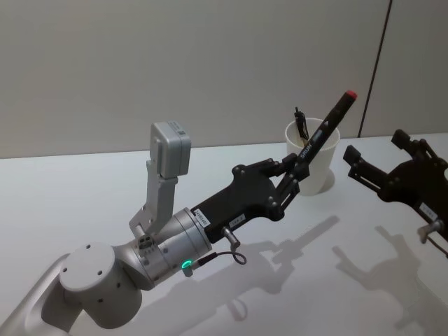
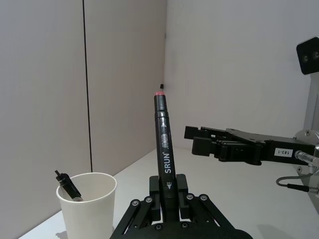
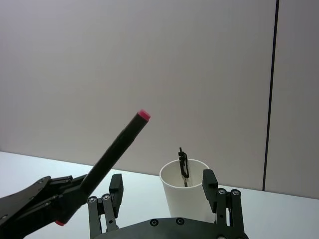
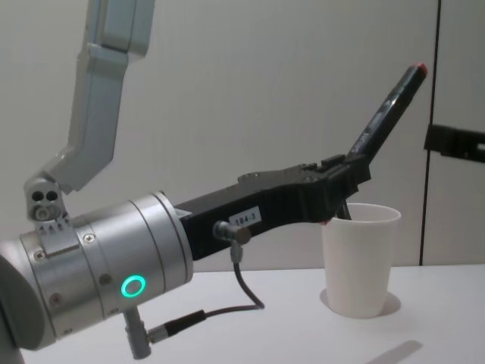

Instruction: Place the pen into the pen holder.

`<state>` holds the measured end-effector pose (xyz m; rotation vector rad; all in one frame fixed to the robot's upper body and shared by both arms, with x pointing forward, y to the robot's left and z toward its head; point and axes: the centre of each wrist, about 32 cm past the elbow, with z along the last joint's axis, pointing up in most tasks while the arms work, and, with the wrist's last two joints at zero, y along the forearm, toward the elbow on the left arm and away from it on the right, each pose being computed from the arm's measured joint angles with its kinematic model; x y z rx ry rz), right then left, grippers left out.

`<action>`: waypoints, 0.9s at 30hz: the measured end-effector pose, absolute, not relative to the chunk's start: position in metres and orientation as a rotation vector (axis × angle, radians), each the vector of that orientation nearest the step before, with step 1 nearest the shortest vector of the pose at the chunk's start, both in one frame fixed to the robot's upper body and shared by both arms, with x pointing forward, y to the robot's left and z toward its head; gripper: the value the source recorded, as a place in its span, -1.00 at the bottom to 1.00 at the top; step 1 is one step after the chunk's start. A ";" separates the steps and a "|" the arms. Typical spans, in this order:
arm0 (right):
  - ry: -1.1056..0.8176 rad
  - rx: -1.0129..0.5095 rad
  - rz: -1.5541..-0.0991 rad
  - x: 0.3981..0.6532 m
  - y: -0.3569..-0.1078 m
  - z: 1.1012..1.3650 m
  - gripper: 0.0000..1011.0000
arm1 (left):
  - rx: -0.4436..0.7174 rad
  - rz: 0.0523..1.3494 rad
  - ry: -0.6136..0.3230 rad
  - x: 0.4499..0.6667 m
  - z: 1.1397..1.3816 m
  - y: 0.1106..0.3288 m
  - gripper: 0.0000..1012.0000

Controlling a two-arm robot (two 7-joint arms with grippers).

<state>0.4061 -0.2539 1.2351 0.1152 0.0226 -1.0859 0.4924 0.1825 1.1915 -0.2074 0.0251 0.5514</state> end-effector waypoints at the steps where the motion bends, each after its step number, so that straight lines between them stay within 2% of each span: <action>1: 0.026 0.125 -1.083 0.406 -0.254 1.236 0.98 | -0.208 0.552 0.025 0.492 1.192 0.183 -0.62; 11: 0.068 0.206 -1.054 0.406 -0.257 1.240 0.98 | -0.208 0.558 0.025 0.492 1.191 0.183 -0.62; 27: 0.242 0.353 -0.956 0.399 -0.269 1.247 0.98 | -0.209 0.561 0.024 0.492 1.191 0.183 -0.62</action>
